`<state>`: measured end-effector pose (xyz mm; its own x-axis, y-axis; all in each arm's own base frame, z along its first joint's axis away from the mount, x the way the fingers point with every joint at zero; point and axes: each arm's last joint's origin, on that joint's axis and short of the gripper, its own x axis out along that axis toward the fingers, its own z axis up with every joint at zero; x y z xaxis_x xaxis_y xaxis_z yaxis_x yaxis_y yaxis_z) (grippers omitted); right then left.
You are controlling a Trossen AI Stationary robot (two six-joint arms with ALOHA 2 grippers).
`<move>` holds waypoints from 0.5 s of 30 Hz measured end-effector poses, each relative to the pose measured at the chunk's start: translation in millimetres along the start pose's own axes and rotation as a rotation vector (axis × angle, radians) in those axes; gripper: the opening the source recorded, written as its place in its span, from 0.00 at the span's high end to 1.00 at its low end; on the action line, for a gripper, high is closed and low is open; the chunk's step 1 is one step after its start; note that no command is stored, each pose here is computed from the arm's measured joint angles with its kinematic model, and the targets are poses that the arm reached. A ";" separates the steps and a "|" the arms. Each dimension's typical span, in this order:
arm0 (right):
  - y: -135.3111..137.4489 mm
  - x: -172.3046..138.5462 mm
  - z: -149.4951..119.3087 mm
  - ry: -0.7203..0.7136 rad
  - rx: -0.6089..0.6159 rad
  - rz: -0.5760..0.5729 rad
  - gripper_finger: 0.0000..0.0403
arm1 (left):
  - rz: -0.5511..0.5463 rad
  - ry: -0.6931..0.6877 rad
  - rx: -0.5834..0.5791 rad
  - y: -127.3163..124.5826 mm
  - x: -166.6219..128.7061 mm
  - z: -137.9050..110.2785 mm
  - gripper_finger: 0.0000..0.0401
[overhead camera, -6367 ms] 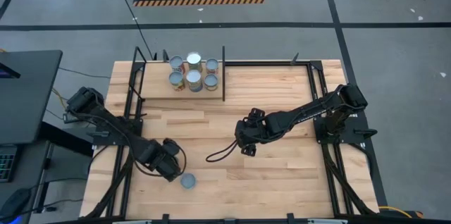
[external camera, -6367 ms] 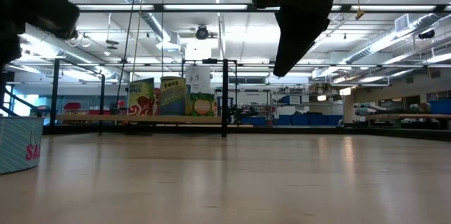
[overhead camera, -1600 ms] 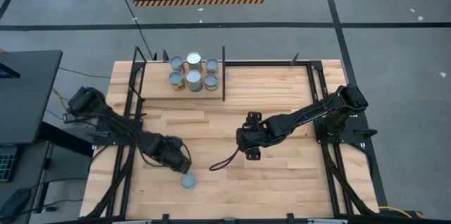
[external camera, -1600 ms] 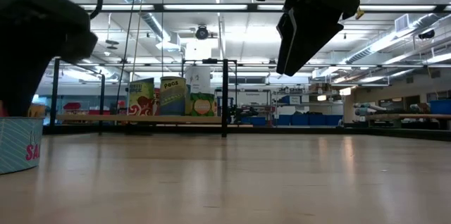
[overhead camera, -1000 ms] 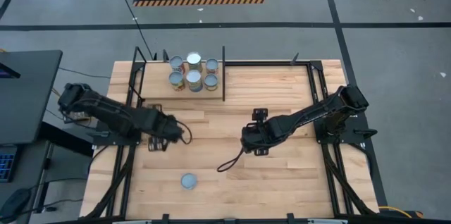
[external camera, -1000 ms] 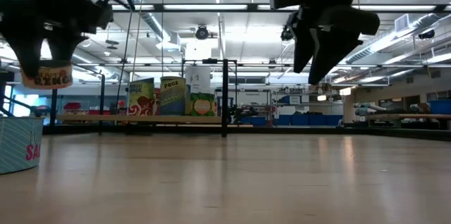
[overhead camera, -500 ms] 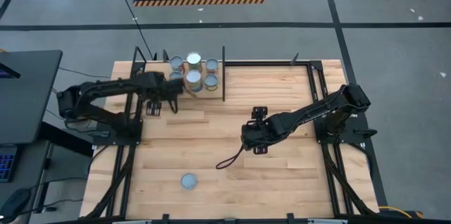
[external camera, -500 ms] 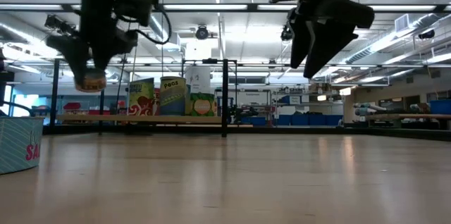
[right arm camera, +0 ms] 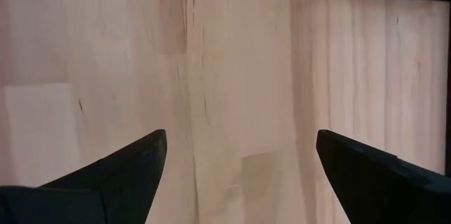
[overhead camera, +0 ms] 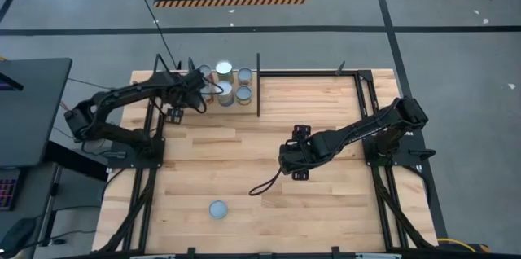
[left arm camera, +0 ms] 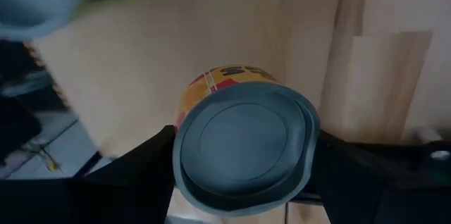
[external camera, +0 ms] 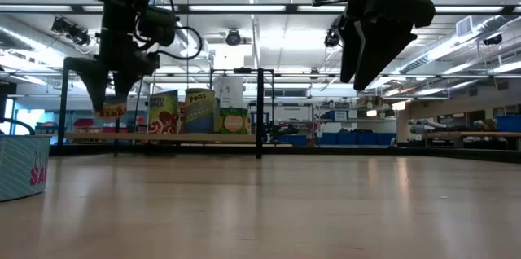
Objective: Pick and place cans onto a shelf
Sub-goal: Put the canned tomatoes on the shelf
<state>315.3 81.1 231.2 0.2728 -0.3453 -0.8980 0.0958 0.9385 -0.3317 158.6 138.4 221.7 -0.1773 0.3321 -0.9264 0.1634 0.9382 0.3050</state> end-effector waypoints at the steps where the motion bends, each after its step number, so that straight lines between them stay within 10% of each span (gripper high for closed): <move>1: 0.5 -0.2 -0.2 0.000 0.006 0.002 0.07 | -0.002 0.002 0.025 -1.4 4.5 -0.4 0.30; 15: 6.5 -1.8 -1.5 0.028 0.049 0.107 0.07 | 0.127 0.043 0.091 8.2 18.8 -2.6 0.30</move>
<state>314.0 87.8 230.2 0.2575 -0.2423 -0.9354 0.1143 0.9689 -0.2195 154.0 152.7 207.3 -0.1904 0.4533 -0.8708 0.2739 0.8763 0.3963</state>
